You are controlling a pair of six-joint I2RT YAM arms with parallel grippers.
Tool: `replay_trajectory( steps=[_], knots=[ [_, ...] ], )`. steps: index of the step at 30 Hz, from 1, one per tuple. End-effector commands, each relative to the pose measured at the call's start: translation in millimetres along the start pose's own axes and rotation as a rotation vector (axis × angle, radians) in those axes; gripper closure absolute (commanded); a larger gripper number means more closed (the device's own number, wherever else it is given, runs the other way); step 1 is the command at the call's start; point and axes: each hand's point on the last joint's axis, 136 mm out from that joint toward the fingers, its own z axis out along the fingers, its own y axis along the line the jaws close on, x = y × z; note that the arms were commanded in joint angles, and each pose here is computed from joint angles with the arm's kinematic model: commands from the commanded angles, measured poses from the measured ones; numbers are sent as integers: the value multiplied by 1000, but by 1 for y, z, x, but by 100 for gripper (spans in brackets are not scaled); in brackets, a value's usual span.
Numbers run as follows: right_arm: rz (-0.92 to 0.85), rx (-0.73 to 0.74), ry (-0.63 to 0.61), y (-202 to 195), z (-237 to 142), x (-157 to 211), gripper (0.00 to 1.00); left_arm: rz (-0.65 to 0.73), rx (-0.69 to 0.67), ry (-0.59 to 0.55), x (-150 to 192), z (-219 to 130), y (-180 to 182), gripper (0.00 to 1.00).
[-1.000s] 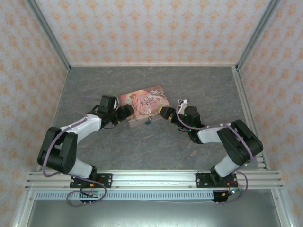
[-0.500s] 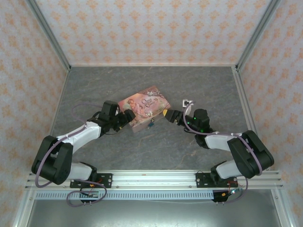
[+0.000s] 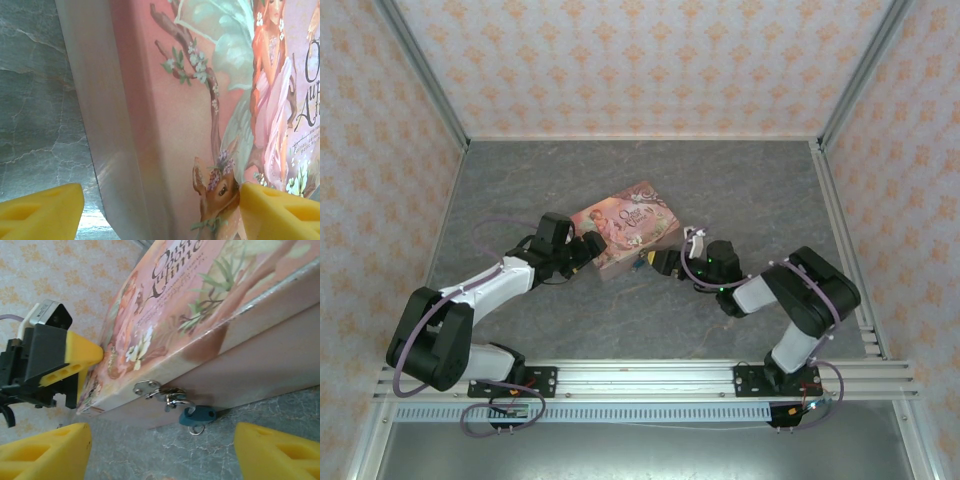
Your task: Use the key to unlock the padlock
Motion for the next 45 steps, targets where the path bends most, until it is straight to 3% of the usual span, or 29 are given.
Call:
replay_trajectory(
  steps=[1,20,45],
  knots=[
    [-70,-79,-105,20,8,-26,25,-19,-151,54,17,3,35,20],
    [-39,-110,-54,15,46,-4,31,-20,-159,62,18,4,36,20],
    [-53,-164,-23,26,43,4,47,-22,-168,65,19,7,38,20]
  ],
)
